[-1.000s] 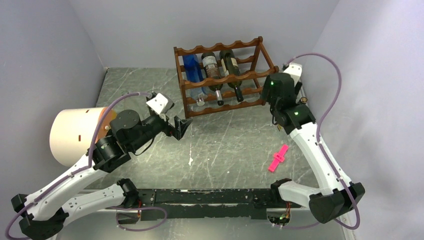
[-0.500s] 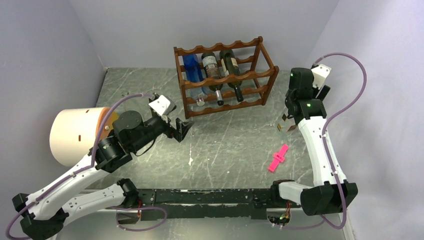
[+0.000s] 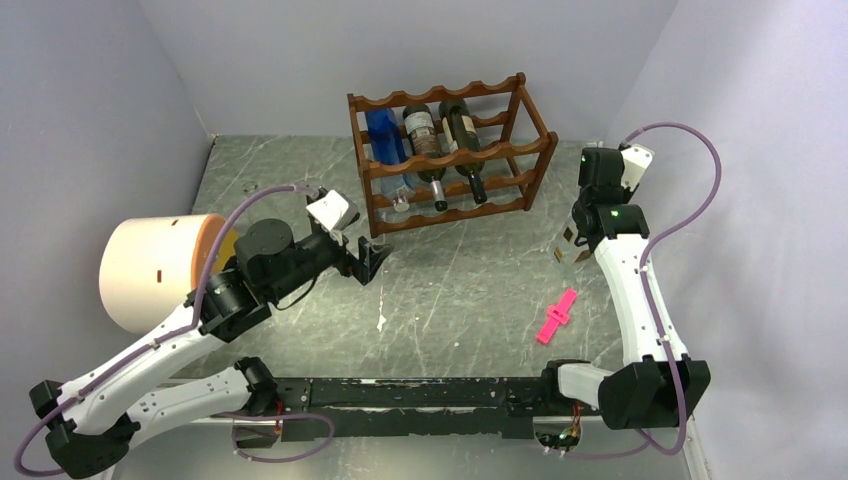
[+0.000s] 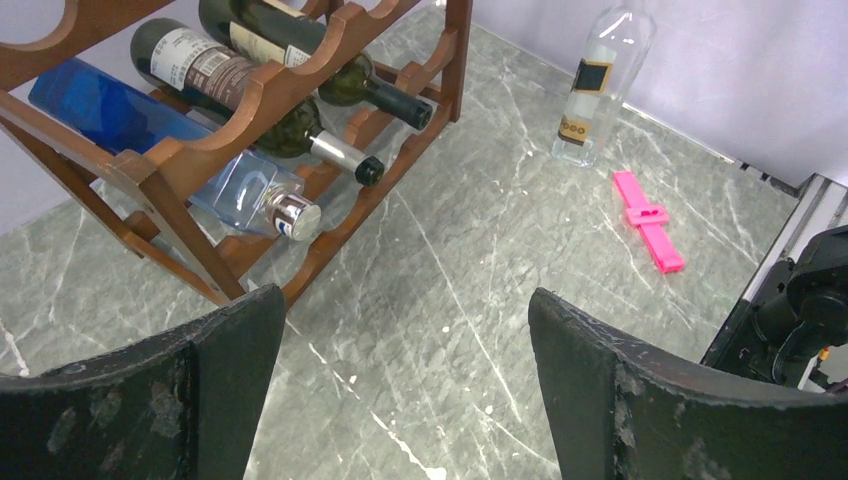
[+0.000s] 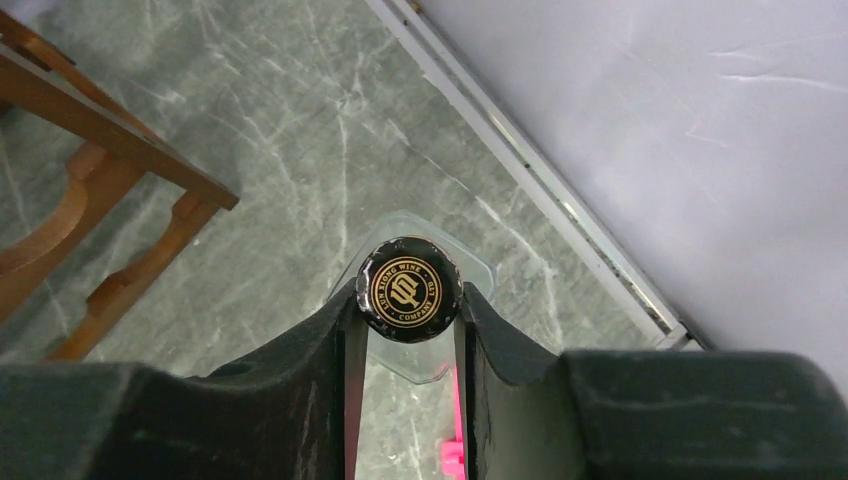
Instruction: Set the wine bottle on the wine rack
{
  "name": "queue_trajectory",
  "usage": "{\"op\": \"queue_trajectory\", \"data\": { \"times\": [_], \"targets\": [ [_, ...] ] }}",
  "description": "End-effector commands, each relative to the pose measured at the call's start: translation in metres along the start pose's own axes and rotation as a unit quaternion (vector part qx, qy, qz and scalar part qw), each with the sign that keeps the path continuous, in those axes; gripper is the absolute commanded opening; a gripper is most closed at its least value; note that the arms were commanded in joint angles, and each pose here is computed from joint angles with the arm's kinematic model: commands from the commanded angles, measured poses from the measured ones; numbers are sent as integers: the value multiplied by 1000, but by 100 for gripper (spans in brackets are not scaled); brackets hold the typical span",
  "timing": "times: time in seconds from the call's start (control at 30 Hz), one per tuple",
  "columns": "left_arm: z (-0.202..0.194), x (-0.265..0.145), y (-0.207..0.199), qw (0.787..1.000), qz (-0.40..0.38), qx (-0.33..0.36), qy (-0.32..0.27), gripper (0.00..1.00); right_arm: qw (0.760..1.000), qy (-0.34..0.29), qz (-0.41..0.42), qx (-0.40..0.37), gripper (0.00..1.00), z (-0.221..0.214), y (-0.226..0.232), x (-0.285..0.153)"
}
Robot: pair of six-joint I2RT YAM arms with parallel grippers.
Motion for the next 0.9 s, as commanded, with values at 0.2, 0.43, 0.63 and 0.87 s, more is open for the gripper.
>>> {"op": "queue_trajectory", "data": {
  "times": [0.2, 0.43, 0.63, 0.87],
  "targets": [
    [3, 1, -8, 999, -40, -12, -21, 95, 999, -9, 49, -6, 6, 8, 1, -6],
    [-2, 12, -10, 998, -53, -18, -6, 95, 983, -42, 181, -7, 0, 28, 0, -43],
    [-10, 28, -16, 996, -93, -15, 2, 95, 956, -55, 286, -38, 0, 21, -3, -69],
    [-29, 58, -28, 984, -175, -25, 26, 95, 896, -76, 431, -74, 0, 5, 4, -93]
  ]
}}
Point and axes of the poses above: each gripper's point midway between its finger pads, its own x axis out along the fingers, its own y axis along the line the jaws close on, z = x × y, the point moved 10 cm from there along -x, back along the fingers, and after that the axes turned 12 degrees about -x, right-handed, at the moved point
